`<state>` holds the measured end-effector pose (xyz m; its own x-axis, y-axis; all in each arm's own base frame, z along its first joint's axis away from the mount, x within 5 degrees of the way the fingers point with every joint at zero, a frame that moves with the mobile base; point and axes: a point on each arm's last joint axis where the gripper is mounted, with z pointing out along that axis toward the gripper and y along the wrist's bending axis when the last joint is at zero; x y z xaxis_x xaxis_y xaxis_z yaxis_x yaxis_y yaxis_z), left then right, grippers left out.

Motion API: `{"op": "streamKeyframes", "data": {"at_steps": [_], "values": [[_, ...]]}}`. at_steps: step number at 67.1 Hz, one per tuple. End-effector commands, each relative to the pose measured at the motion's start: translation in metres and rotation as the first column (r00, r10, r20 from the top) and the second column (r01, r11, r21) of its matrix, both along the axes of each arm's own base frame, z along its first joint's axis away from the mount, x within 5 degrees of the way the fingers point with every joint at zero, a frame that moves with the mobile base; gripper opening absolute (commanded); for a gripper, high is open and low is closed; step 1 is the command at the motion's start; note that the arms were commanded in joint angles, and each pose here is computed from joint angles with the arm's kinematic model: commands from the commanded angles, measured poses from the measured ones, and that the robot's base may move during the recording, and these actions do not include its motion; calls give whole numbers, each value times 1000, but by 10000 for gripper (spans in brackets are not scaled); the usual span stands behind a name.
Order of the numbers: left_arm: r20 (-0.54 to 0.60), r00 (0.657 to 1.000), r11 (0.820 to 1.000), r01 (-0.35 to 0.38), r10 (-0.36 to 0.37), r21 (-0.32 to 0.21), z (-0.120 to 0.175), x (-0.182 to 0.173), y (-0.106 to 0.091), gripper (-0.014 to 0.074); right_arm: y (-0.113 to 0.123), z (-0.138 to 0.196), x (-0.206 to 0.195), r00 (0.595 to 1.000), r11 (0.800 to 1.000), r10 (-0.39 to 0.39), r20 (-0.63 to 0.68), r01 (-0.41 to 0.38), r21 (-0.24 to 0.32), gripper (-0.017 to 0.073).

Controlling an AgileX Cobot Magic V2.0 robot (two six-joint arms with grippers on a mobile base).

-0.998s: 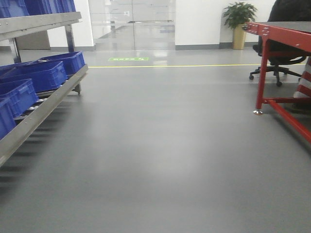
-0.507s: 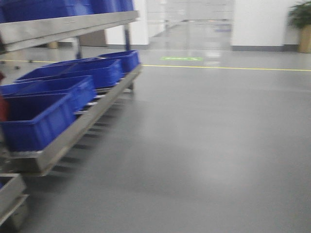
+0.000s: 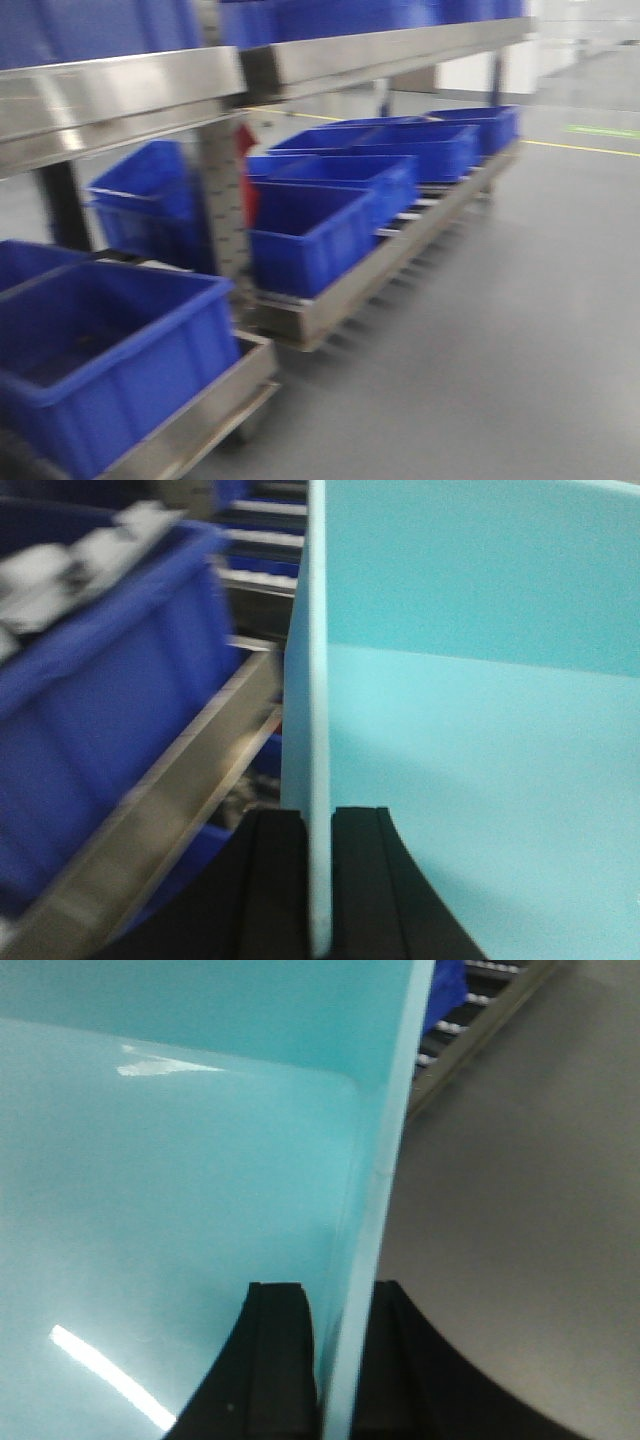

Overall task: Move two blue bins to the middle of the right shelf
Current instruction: 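Drive the base along the aisle carrying the teal bin, then turn the base to face the rack of blue bins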

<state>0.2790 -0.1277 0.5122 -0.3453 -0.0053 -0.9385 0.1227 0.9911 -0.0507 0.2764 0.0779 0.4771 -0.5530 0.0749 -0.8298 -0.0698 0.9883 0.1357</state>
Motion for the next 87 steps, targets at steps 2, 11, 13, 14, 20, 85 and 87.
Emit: {"op": "streamKeyframes", "data": {"at_steps": [2, 11, 13, 14, 20, 85, 87], "values": [[74, 996, 998, 46, -43, -44, 11, -4, -4, -111, 4, 6, -1, 998, 999, 35, 49, -36, 18, -165], [74, 996, 998, 46, -43, -44, 11, -4, -4, -111, 4, 6, -1, 998, 999, 35, 49, -36, 18, -165], [74, 996, 998, 46, -43, -44, 11, -4, -4, -111, 4, 6, -1, 998, 999, 35, 49, -36, 18, -165], [74, 996, 998, 46, -43, -44, 11, -4, -4, -111, 4, 6, -1, 998, 999, 35, 49, -36, 18, -165], [74, 996, 998, 46, -43, -44, 11, -4, -4, -111, 4, 6, -1, 998, 999, 35, 49, -36, 18, -165], [76, 996, 998, 47, -44, -45, 11, -4, -4, -111, 4, 6, -1, 998, 999, 35, 49, -36, 18, -165], [76, 996, 998, 47, -44, -45, 11, -4, -4, -111, 4, 6, -1, 998, 999, 35, 49, -36, 18, -165]]}}
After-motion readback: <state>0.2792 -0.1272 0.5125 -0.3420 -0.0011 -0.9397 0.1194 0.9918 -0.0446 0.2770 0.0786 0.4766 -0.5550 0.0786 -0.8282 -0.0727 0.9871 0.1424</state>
